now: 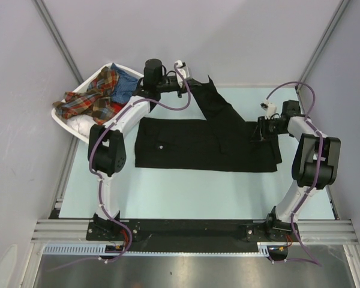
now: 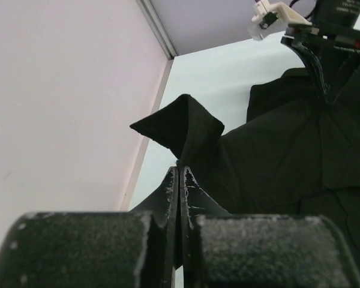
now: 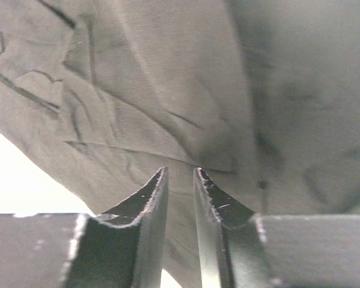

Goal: Fold and stack the long sleeve shirts
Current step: Fold the shirt

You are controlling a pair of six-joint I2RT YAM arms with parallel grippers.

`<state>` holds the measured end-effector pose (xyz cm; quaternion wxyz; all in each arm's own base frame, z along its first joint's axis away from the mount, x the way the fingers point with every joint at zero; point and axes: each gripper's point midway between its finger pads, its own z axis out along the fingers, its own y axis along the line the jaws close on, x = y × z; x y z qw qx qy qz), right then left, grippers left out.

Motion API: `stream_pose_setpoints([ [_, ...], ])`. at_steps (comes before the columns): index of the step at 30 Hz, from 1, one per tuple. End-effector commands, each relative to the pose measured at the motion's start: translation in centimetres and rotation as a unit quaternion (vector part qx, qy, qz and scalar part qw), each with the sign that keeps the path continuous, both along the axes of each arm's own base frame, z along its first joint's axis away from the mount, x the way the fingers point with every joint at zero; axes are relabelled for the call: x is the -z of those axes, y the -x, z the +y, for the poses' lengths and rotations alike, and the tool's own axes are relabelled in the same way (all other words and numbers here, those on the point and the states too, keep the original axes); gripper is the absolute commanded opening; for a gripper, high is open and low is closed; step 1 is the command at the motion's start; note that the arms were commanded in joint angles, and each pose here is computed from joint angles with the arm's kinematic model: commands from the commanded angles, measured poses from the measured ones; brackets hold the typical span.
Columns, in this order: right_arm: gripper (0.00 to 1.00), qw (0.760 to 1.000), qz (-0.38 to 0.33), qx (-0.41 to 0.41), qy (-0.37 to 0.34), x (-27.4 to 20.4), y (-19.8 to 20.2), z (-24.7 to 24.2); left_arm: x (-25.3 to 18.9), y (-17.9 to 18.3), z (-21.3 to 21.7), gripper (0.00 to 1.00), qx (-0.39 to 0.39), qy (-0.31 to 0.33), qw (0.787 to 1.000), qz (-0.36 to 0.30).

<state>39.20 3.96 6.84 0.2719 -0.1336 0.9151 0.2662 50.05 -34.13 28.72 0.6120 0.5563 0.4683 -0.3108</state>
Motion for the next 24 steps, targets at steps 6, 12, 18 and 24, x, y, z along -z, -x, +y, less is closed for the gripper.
stream_pose_setpoints([
  [6,0.22,0.999,-0.013,0.009,0.04,1.9,-2.1,0.8,-5.7,2.7,0.4,0.0,0.045,0.02,0.996,-0.075],
  [12,0.22,0.996,0.015,0.064,0.051,4.3,-3.0,0.0,-8.0,5.1,1.4,0.0,0.085,0.023,0.99,-0.11],
  [18,0.27,0.998,-0.001,0.055,-0.001,0.8,-2.1,-0.3,-5.8,9.5,2.8,0.0,0.156,-0.019,0.982,-0.104],
  [24,0.28,0.999,-0.029,0.012,0.021,-2.6,0.4,-2.1,0.8,13.4,5.4,0.0,0.191,-0.109,0.967,-0.126],
])
